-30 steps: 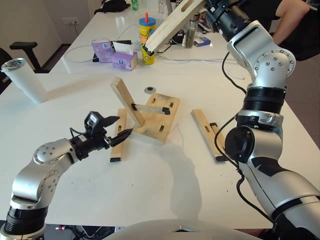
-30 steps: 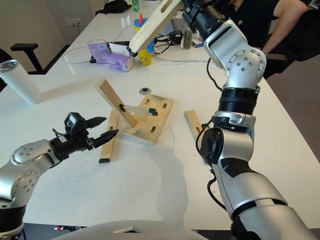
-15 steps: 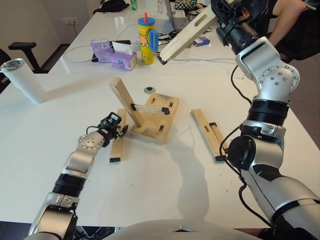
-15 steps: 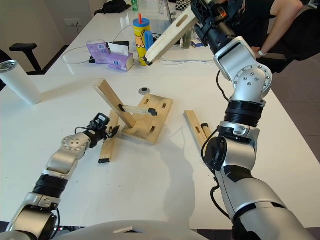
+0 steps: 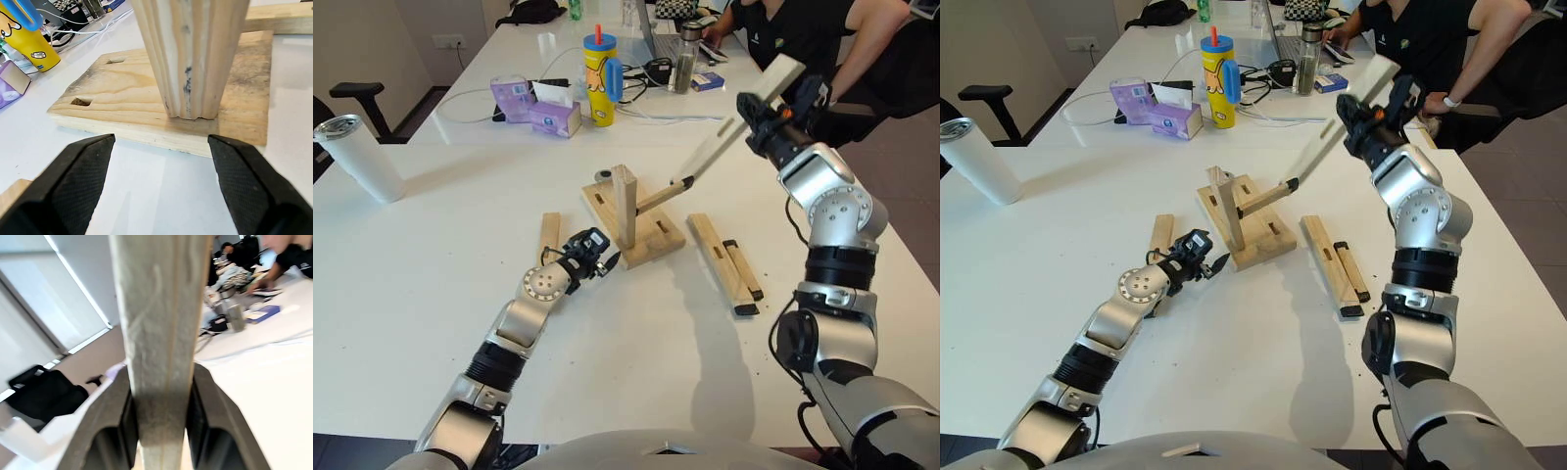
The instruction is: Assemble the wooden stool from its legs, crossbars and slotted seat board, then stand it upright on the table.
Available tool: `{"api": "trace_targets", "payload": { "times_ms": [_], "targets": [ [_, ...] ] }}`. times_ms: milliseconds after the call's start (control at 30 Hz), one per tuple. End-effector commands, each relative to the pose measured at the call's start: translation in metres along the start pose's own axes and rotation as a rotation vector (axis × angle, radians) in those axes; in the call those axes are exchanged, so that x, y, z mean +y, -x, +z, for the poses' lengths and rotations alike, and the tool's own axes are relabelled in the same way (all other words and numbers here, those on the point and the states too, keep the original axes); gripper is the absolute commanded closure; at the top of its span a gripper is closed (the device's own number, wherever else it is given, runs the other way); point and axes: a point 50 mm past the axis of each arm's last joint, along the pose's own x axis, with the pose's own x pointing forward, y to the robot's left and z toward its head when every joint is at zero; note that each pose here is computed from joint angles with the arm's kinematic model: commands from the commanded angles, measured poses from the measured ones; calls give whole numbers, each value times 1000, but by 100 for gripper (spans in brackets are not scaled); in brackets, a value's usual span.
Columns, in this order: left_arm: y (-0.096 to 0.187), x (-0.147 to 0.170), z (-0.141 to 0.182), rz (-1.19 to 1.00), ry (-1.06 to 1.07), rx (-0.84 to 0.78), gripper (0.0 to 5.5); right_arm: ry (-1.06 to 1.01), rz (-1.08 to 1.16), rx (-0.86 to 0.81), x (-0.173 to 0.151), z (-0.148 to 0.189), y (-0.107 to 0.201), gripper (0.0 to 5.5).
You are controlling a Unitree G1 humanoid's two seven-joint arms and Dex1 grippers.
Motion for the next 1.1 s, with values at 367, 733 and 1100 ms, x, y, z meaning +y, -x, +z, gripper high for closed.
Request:
{"api": "trace_targets", "payload": {
  "times_ms": [367,733,1100],
  "targets": [
    [10,15,-9,99,16,35,197,28,161,71,-5,-33,-5,447],
    [8,17,-5,121,36,14,197,10,141,135,-14,-63,2,447],
    [8,18,-3,108,20,10,197,79,116,116,-19,-77,3,447]
  ]
}}
